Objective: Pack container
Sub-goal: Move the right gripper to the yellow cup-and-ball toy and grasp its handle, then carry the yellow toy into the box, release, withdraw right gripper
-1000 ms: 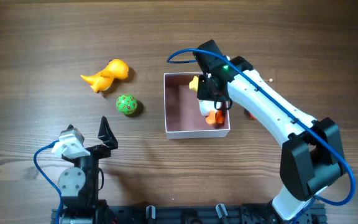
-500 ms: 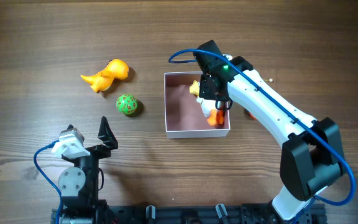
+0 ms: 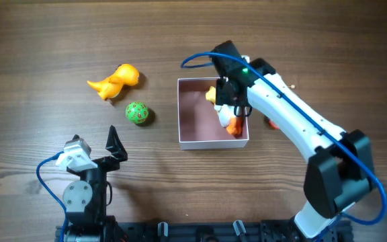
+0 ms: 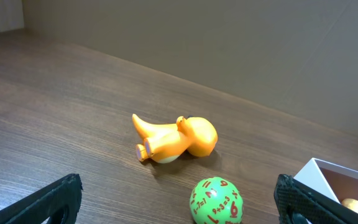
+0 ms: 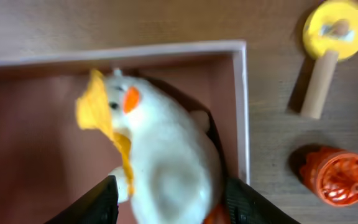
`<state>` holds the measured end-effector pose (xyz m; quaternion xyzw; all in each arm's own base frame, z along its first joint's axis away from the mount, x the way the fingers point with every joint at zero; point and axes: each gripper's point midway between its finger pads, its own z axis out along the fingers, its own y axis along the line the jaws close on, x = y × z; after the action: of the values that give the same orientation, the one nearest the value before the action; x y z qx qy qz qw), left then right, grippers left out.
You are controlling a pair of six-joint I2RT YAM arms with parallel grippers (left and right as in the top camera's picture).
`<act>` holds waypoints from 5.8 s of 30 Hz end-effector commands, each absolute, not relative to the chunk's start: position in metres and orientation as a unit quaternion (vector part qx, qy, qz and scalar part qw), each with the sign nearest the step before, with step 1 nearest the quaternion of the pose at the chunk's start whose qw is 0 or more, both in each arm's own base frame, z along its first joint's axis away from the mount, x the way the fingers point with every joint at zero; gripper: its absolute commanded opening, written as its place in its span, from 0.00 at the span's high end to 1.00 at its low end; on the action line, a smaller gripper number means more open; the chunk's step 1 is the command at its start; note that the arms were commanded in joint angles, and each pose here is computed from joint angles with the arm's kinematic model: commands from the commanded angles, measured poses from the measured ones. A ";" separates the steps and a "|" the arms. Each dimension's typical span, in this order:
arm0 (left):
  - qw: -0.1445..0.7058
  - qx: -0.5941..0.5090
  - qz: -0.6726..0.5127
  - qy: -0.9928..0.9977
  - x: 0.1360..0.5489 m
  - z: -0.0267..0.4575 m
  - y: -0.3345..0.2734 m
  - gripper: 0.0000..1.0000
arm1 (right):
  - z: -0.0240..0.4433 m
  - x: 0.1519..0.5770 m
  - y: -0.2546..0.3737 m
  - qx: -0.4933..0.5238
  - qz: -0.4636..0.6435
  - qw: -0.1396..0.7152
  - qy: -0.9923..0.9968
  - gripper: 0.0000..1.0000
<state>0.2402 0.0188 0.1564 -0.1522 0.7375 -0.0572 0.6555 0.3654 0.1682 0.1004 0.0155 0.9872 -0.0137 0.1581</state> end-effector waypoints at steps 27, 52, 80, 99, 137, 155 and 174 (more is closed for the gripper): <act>0.657 -0.138 -0.058 0.739 0.241 0.155 0.015 0.00 | 0.049 0.393 0.026 0.195 -0.093 0.120 0.969 0.22; 0.657 -0.138 -0.058 0.739 0.241 0.155 0.015 0.00 | 0.002 0.396 0.033 0.177 -0.047 0.094 0.979 0.28; 0.657 -0.138 -0.058 0.739 0.241 0.155 0.015 0.00 | -0.010 0.397 0.033 0.163 -0.049 0.091 0.981 0.96; 0.657 -0.138 -0.058 0.739 0.241 0.155 0.015 0.00 | -0.009 0.395 0.033 0.152 -0.051 0.088 0.983 0.96; 0.657 -0.138 -0.058 0.739 0.241 0.155 0.015 0.00 | 0.209 0.376 0.104 0.057 0.081 0.315 0.944 0.96; 0.657 -0.138 -0.058 0.739 0.241 0.155 0.015 0.00 | 0.091 0.354 0.272 -0.092 0.108 0.227 0.964 0.96; 0.657 -0.138 -0.058 0.739 0.241 0.155 0.015 0.00 | 0.086 0.353 0.271 -0.106 0.101 0.217 0.965 0.39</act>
<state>0.2402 0.0188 0.1564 -0.1522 0.7375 -0.0572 0.6555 0.3476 0.2685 0.0468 -0.1025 0.9748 0.0815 0.1807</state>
